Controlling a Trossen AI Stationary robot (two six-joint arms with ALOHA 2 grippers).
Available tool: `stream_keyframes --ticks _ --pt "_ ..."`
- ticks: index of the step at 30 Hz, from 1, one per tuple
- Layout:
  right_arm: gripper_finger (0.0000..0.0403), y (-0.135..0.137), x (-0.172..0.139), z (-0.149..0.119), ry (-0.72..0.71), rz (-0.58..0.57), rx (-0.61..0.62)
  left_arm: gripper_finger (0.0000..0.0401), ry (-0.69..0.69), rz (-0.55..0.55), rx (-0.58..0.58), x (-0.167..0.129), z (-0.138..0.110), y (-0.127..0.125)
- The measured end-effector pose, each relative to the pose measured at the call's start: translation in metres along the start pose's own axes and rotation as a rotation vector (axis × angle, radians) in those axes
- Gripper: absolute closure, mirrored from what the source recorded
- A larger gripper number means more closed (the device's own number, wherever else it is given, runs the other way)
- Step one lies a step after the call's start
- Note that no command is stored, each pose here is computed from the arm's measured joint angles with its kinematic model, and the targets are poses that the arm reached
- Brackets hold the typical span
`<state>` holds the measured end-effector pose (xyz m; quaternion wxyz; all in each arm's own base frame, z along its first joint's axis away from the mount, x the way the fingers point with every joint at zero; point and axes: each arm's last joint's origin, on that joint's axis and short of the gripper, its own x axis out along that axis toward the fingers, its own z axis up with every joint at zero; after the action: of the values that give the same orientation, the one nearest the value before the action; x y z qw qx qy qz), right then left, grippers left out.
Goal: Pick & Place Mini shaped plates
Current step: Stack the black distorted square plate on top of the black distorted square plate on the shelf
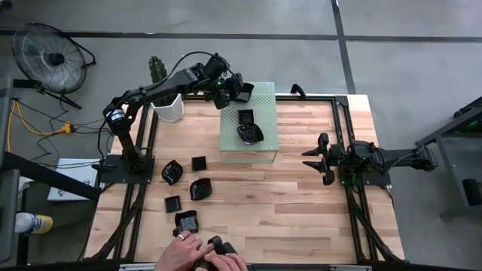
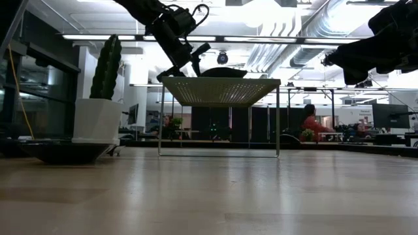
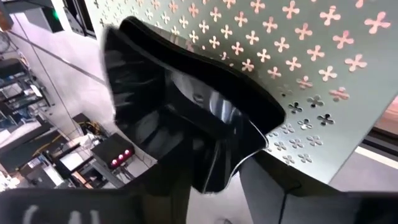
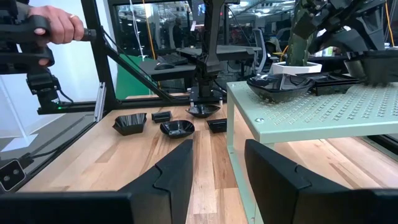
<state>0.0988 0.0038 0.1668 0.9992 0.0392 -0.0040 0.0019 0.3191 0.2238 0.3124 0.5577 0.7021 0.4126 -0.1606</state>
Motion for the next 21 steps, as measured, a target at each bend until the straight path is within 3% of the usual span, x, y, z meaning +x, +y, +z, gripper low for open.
stream_keyframes --ticks 8,21 --pt "0.0263 0.000 0.000 0.000 0.000 0.000 0.000 0.0242 0.003 0.015 0.010 -0.004 0.006 0.005" --pt "0.0263 0.000 0.000 0.000 0.000 -0.001 0.000 0.0239 0.035 0.025 0.002 -0.016 0.006 0.009"
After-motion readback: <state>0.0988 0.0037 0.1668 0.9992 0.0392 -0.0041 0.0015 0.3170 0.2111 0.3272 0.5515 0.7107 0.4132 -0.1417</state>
